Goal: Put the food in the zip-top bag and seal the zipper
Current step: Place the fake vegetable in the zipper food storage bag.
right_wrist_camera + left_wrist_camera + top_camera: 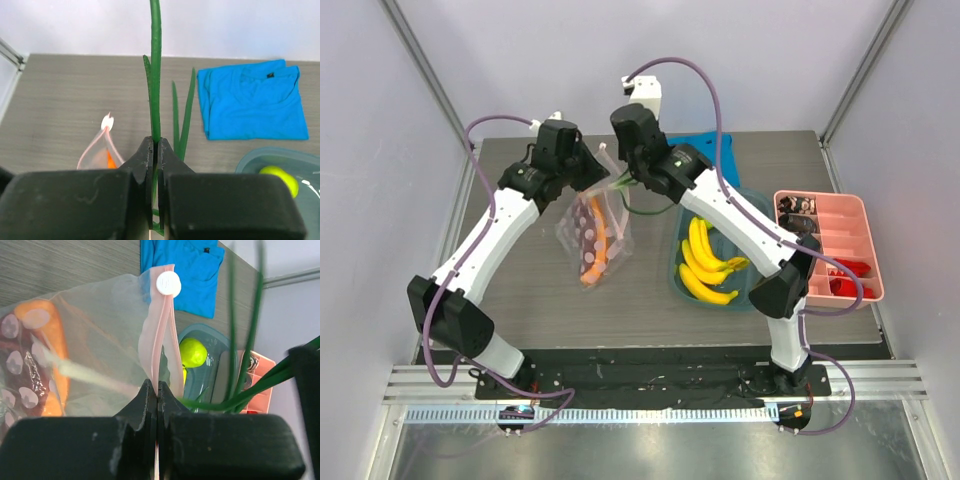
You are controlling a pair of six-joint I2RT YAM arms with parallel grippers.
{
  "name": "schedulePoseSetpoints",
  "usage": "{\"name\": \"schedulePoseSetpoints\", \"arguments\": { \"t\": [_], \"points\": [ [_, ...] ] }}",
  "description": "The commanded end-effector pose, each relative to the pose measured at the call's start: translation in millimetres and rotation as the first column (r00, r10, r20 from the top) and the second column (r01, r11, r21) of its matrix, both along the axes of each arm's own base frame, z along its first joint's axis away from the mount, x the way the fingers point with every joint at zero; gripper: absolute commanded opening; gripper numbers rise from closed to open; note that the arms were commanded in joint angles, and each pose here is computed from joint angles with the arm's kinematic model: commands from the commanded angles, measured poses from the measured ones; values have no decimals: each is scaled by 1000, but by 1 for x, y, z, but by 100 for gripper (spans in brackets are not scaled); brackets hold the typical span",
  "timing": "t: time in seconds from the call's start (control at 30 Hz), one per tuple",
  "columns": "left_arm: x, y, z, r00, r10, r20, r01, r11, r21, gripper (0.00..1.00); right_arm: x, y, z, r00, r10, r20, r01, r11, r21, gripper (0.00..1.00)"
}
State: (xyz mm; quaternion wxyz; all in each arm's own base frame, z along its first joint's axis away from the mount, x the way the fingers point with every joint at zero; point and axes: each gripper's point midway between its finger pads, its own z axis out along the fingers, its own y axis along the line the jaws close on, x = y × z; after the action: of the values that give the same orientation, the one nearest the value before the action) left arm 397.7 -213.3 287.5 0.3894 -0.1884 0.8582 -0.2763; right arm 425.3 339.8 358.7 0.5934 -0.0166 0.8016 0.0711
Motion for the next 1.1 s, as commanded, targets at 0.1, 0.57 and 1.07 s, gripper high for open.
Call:
{"name": "schedulePoseSetpoints", "arguments": {
  "t": [0.1, 0.57, 1.07],
  "points": [
    [-1, -5, 28, 997, -8, 75, 13, 998, -62, 0, -6, 10, 57, 990, 78, 117, -85, 995, 54, 1],
    [-15, -23, 25, 999, -17, 28, 22, 979, -203, 0, -11, 26, -20, 995, -29, -96, 43, 989, 142, 1],
    [-14, -20, 47, 999, 29, 21, -19, 932, -363, 0, 9, 12, -47, 955, 40, -294, 73, 928, 365, 1]
  ]
}}
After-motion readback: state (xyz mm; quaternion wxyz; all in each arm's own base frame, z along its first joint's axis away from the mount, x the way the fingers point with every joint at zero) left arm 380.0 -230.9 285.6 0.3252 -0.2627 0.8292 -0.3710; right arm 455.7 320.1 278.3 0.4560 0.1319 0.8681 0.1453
